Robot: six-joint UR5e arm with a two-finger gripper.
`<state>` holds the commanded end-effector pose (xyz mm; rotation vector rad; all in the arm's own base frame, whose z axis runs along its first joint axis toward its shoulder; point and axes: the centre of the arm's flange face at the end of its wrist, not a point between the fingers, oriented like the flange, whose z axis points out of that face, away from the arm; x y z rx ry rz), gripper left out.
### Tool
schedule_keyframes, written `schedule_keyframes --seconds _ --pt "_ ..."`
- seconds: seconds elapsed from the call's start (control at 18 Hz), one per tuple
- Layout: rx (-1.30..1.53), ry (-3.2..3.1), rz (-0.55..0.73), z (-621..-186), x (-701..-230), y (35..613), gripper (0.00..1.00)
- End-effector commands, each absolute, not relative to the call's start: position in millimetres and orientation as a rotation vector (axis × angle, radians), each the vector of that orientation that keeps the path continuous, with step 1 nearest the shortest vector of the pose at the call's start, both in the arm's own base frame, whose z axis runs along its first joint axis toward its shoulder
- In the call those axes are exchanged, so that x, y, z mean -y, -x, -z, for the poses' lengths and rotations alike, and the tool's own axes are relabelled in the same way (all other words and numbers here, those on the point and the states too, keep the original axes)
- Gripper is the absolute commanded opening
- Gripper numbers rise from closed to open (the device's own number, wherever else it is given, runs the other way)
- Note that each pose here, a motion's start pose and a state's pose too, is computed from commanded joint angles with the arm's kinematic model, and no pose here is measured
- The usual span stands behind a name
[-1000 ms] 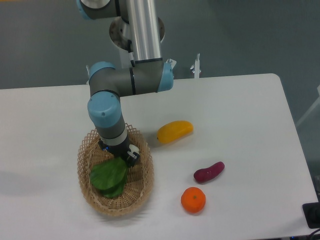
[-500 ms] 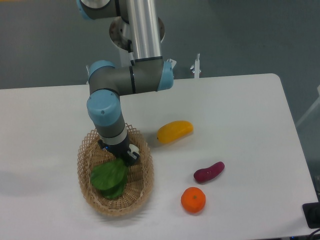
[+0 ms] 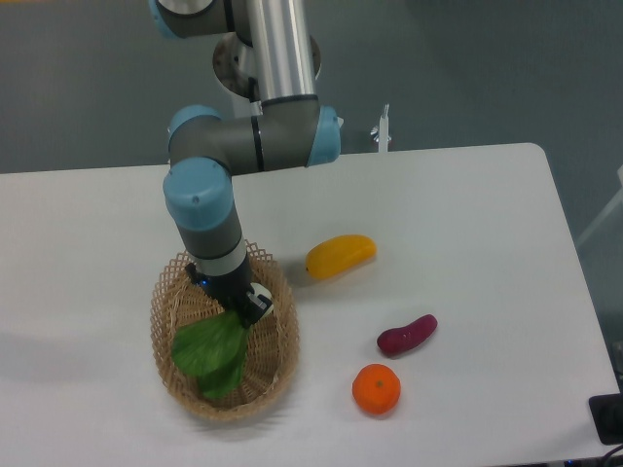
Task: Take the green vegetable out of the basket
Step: 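Lift the bok choy up out of the basket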
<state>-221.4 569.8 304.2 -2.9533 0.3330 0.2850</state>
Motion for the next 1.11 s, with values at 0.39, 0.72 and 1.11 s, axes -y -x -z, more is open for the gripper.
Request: schedule_keyframes --seconds 0.39,0.72,1.11 --pt "-0.325 2.928 -0.294 -358 -549 276 0.36" --pt "-0.284 2.919 -0.236 -408 -500 368 0.36" --pt "-0.427 2.946 -0.271 -413 -416 462 0.36"
